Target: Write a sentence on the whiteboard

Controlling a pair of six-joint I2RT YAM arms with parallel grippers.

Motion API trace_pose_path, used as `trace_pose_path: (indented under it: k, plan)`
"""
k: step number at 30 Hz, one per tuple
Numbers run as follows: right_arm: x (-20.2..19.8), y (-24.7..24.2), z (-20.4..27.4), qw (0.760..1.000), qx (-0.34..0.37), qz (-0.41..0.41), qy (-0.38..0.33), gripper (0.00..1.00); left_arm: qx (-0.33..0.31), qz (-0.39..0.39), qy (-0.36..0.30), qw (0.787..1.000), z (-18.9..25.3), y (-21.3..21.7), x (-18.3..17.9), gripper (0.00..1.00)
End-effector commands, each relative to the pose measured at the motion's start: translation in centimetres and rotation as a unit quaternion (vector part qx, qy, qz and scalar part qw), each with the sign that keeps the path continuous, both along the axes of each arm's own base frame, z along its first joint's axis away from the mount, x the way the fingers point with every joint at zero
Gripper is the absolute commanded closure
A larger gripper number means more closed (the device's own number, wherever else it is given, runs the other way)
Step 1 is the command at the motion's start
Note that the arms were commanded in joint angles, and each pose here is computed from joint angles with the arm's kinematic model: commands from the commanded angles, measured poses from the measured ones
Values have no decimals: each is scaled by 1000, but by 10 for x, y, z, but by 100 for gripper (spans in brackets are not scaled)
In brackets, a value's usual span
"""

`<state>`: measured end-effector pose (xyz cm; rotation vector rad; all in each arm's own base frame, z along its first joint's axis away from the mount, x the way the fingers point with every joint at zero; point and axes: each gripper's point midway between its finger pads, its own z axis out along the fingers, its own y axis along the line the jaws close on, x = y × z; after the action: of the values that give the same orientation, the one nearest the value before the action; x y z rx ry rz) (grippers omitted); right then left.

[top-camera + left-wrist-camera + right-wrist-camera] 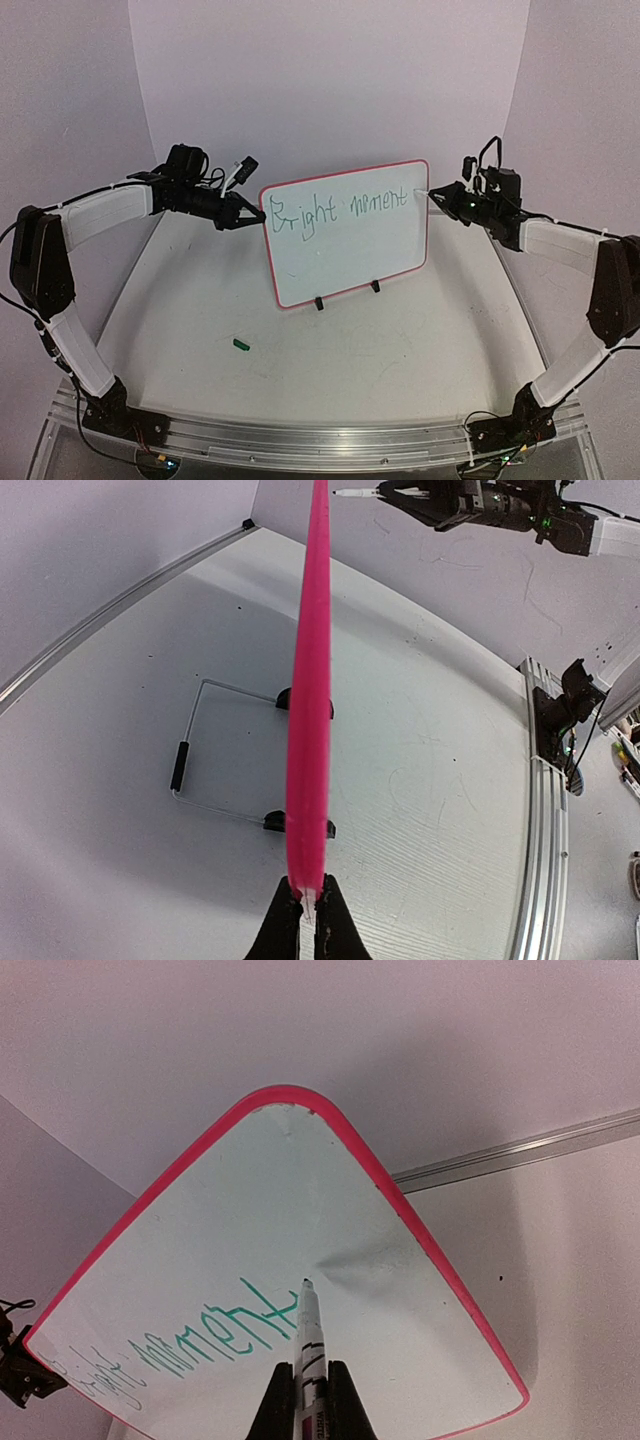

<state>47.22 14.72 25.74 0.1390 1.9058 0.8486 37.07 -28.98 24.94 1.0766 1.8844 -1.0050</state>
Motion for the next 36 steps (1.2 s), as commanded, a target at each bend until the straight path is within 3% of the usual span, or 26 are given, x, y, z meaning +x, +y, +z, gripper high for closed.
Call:
trace_pose_path:
  k: [1, 20, 36]
  plan:
    - [13, -1, 22, 1000, 7, 0, -30, 100, 7, -11, 4, 1000, 5, -6, -9, 100]
    - [11, 13, 4, 999, 12, 47, -11, 100, 8, -12, 5, 1000, 4, -7, -9, 100]
    - [12, 6, -8, 1000, 10, 22, 5, 100, 9, -12, 4, 1000, 4, -7, -9, 100]
